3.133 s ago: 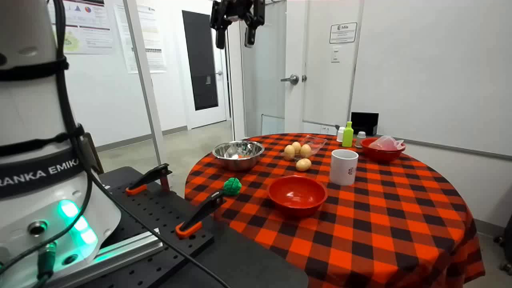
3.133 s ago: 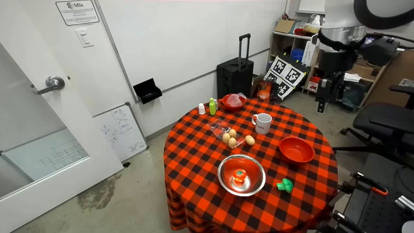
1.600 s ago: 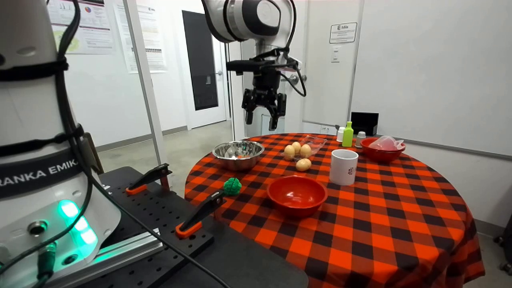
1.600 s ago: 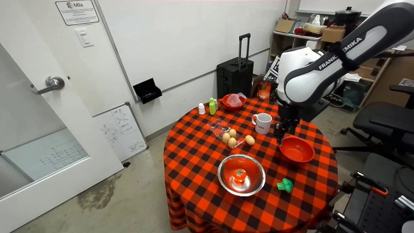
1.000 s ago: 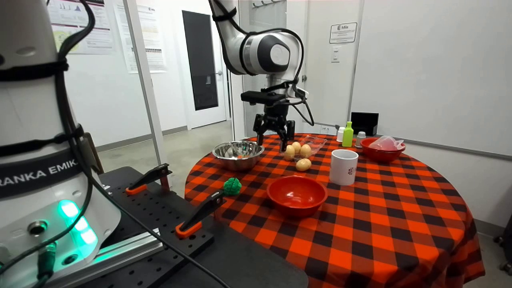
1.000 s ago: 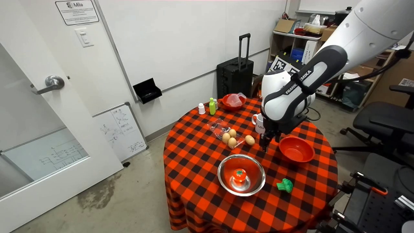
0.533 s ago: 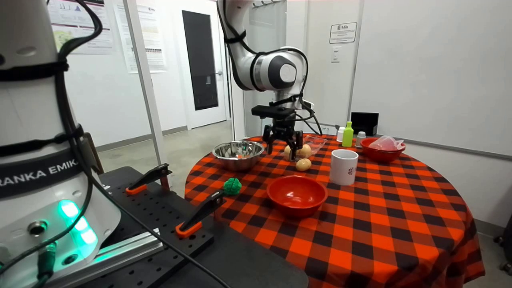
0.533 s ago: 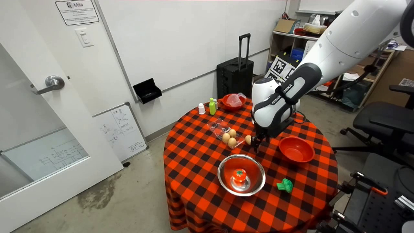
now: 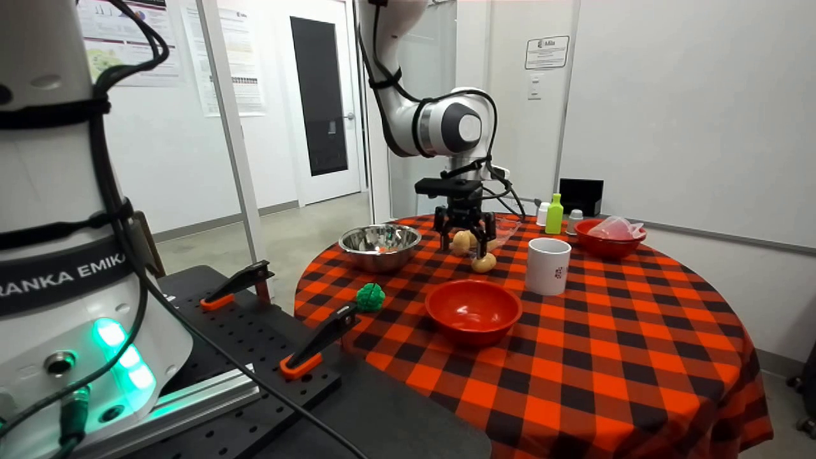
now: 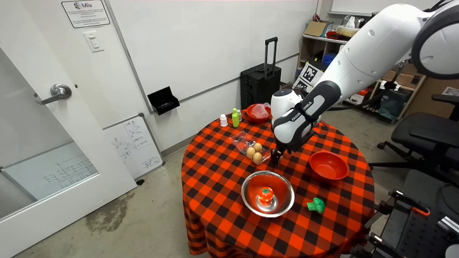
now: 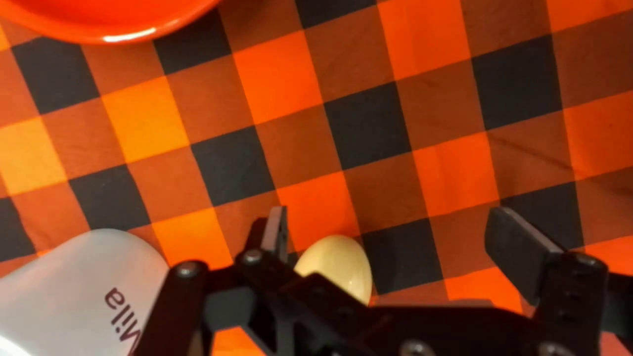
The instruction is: Put the egg on the table in the red bowl on the right
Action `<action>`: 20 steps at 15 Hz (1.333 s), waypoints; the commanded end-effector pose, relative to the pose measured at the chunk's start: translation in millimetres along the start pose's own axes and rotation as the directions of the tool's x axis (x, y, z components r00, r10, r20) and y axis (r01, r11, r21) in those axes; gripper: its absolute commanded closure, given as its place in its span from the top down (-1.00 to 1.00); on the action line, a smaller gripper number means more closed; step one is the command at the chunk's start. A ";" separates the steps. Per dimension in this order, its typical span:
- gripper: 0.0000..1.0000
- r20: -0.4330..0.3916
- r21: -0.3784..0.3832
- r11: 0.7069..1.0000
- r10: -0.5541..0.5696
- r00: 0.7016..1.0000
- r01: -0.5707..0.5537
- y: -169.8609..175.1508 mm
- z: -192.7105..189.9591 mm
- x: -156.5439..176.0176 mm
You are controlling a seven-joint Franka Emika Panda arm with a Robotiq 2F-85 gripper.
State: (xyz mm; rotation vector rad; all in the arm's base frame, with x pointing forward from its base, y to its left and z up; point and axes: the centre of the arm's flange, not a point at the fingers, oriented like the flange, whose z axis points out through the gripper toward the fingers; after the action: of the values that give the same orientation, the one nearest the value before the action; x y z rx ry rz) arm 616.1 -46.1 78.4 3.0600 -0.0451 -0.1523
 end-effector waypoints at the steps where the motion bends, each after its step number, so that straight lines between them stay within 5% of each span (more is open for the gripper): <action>1: 1.00 -0.013 -0.035 0.999 0.024 1.000 -0.024 4.8 12.6 25.4; 14: 1.00 -0.038 -0.056 0.997 0.047 0.998 -0.049 18.1 21.7 44.0; 17: 0.39 -0.036 -0.054 0.997 0.049 0.998 -0.050 18.2 22.7 47.2; 20: 0.11 -0.031 -0.052 0.997 0.051 0.998 -0.052 18.4 25.9 48.3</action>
State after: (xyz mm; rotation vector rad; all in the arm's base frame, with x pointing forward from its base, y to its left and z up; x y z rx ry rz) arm 651.3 -68.0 54.5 3.0220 -0.0992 -0.0907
